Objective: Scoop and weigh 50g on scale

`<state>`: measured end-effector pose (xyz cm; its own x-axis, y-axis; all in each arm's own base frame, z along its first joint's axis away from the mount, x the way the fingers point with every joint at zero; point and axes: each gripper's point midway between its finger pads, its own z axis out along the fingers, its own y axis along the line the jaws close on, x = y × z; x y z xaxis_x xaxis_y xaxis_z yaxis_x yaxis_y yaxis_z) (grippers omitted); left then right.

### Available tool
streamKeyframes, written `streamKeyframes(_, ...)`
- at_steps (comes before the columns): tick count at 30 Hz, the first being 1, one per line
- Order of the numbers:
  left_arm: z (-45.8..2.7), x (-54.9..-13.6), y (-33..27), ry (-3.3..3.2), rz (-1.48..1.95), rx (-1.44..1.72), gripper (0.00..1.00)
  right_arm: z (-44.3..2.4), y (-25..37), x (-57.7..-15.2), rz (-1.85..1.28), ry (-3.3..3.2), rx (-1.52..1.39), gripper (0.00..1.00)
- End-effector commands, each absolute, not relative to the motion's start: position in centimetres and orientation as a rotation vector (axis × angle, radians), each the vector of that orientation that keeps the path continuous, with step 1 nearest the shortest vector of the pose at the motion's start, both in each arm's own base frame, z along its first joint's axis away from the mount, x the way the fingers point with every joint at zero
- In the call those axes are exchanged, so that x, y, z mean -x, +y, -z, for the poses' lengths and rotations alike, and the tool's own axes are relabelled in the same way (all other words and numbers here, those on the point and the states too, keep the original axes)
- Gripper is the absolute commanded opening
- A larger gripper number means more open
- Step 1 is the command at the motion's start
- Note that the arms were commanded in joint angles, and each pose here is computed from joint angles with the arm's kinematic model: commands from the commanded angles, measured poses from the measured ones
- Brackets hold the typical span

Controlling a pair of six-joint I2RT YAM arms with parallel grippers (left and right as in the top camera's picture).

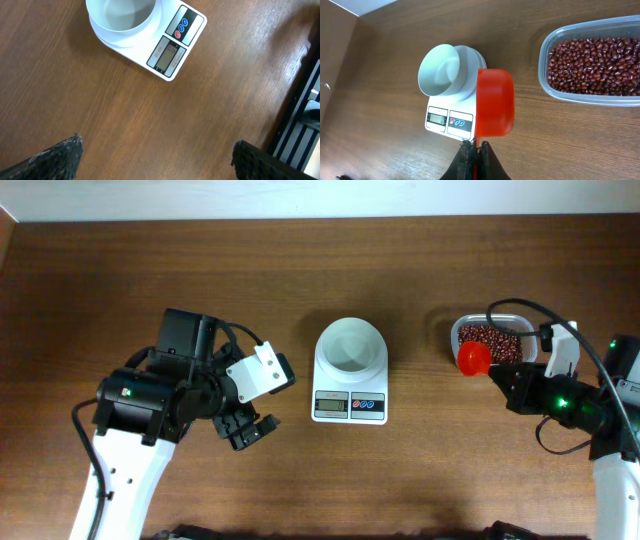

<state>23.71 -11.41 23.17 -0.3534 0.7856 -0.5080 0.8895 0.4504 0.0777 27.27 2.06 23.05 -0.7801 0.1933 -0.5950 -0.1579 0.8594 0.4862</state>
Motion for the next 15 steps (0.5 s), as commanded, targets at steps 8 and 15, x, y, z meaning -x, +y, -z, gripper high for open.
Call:
streamKeyframes(8,-23.41,-23.76,-11.63,2.204,0.304,-1.418,0.99,-22.96,2.5,-26.94,-0.719,2.378,-0.016,0.04)
streamKeyframes(15,-23.41,-23.76,-11.63,2.204,0.304,-1.418,0.99,-22.92,2.52,-26.88,-0.721,2.381,-0.018,0.04)
